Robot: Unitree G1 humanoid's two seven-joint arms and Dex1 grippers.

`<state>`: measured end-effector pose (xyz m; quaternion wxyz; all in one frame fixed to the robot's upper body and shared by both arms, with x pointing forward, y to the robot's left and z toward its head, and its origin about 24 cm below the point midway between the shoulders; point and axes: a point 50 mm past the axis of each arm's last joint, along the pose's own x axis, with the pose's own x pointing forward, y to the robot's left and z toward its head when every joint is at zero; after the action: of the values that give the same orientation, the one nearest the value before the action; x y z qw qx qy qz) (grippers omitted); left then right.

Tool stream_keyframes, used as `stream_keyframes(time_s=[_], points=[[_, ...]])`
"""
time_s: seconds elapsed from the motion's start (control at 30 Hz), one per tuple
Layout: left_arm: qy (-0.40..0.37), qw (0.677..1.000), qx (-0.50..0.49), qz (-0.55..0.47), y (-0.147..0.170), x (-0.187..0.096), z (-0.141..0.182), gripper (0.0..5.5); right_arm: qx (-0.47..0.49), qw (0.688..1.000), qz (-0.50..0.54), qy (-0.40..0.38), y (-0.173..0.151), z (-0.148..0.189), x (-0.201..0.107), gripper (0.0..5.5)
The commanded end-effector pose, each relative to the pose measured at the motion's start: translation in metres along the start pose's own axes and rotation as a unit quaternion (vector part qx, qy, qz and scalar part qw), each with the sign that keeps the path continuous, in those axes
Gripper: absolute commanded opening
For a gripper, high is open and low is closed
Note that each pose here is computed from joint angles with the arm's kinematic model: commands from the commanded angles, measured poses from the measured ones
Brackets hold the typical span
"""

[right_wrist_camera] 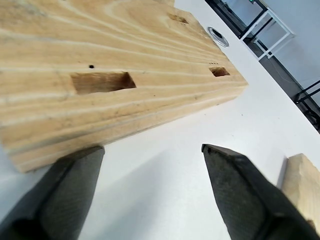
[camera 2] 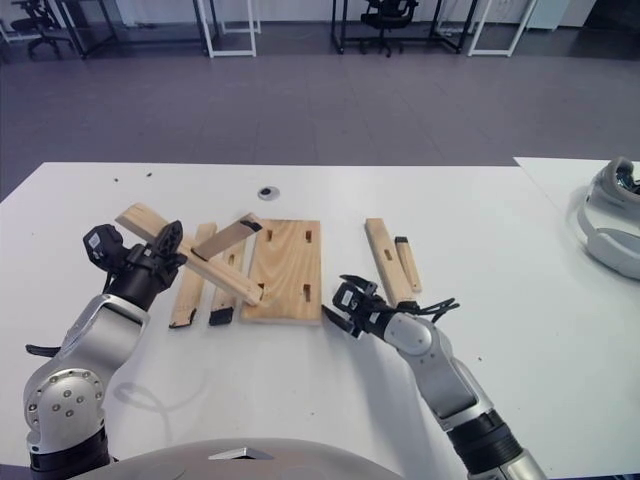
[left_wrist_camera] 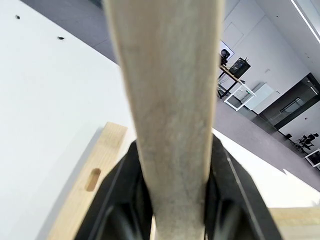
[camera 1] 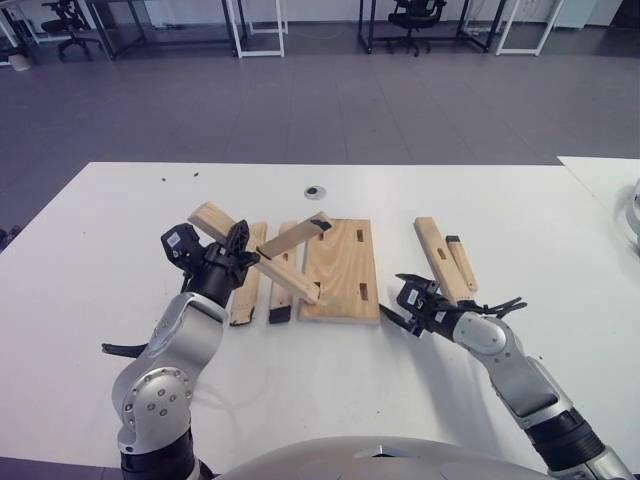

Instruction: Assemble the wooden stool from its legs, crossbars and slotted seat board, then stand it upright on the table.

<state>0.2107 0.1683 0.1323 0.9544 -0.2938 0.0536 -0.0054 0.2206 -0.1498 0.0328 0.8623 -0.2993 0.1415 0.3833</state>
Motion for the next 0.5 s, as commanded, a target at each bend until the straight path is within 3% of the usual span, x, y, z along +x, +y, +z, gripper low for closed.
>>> stream_keyframes(time_s=[0.03, 0.27, 0.43, 0.5], points=[[-0.007, 0.998, 0.056, 0.002, -0.001, 0.002, -0.001, 1.02, 0.002, 0.999, 0.031, -0.017, 0.010, 0.008, 0.006, 3.66], [-0.019, 0.990, 0.110, -0.084, -0.030, 0.010, -0.008, 1.01, -0.011, 0.999, 0.033, 0.001, 0.009, 0.005, 0.010, 3.66], [0.046, 0.980, 0.186, -0.054, -0.006, 0.007, -0.030, 1.01, -0.011, 1.000, 0.028, 0.002, 0.007, 0.006, 0.010, 3.66], [0.095, 0.961, 0.249, -0.069, -0.001, 0.003, -0.046, 1.01, -0.013, 1.000, 0.024, 0.003, 0.005, 0.006, 0.011, 3.66]])
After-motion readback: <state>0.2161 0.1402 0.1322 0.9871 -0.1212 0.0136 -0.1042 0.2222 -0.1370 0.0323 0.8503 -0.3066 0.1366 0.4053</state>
